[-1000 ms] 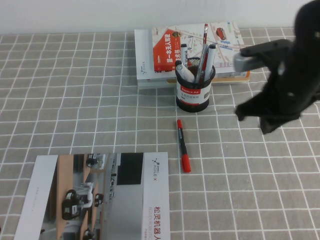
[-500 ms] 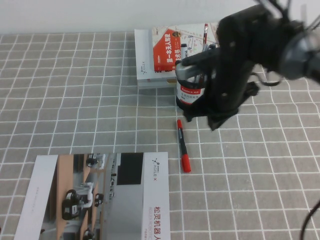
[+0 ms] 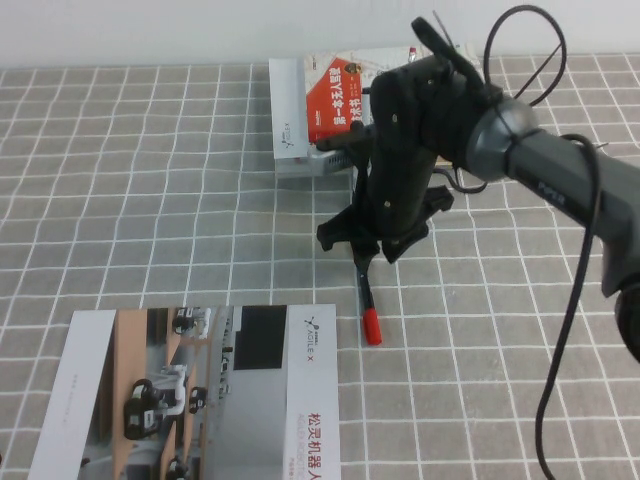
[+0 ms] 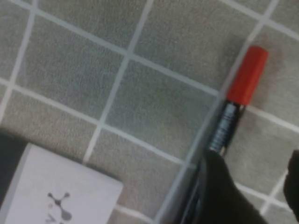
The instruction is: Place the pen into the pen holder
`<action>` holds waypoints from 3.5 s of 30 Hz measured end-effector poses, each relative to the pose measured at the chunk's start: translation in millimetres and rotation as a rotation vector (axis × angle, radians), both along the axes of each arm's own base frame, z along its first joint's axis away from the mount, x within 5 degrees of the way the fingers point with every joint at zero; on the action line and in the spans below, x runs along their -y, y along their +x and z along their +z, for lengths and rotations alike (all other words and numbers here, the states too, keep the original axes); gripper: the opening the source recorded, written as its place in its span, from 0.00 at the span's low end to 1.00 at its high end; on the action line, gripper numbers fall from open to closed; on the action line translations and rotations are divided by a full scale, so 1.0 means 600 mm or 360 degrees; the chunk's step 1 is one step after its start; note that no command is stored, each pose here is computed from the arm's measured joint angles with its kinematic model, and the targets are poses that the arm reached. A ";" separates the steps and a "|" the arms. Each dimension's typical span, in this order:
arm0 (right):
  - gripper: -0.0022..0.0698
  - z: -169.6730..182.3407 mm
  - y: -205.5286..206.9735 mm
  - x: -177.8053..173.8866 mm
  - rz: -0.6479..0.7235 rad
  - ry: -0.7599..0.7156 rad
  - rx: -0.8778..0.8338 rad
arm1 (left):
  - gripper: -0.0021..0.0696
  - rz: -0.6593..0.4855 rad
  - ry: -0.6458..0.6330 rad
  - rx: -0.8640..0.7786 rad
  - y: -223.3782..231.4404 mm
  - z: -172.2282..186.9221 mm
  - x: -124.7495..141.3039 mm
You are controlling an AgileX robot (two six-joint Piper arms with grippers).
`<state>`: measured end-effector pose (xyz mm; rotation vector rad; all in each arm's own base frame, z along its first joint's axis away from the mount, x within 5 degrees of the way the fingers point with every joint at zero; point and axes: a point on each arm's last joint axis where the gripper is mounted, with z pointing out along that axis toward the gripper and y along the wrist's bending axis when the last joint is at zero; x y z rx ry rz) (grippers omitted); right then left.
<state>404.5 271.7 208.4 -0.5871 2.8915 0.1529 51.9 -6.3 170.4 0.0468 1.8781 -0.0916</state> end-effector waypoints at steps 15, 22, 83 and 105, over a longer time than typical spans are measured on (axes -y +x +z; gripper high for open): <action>0.15 -0.041 0.002 -0.019 0.0032 -0.0055 -0.0040 | 0.02 0.0000 0.0000 0.0000 0.000 0.000 0.000; 0.10 0.021 -0.029 -0.046 0.0183 0.0116 -0.0002 | 0.02 0.0000 0.0000 0.0000 0.000 0.000 0.000; 0.31 0.080 -0.012 0.127 -0.0165 0.0772 0.1538 | 0.02 0.0000 -0.0001 0.0000 0.000 0.000 0.000; 0.01 0.274 -0.421 0.328 -0.0216 0.1094 0.1947 | 0.02 0.0000 -0.0001 0.0000 0.000 0.000 0.000</action>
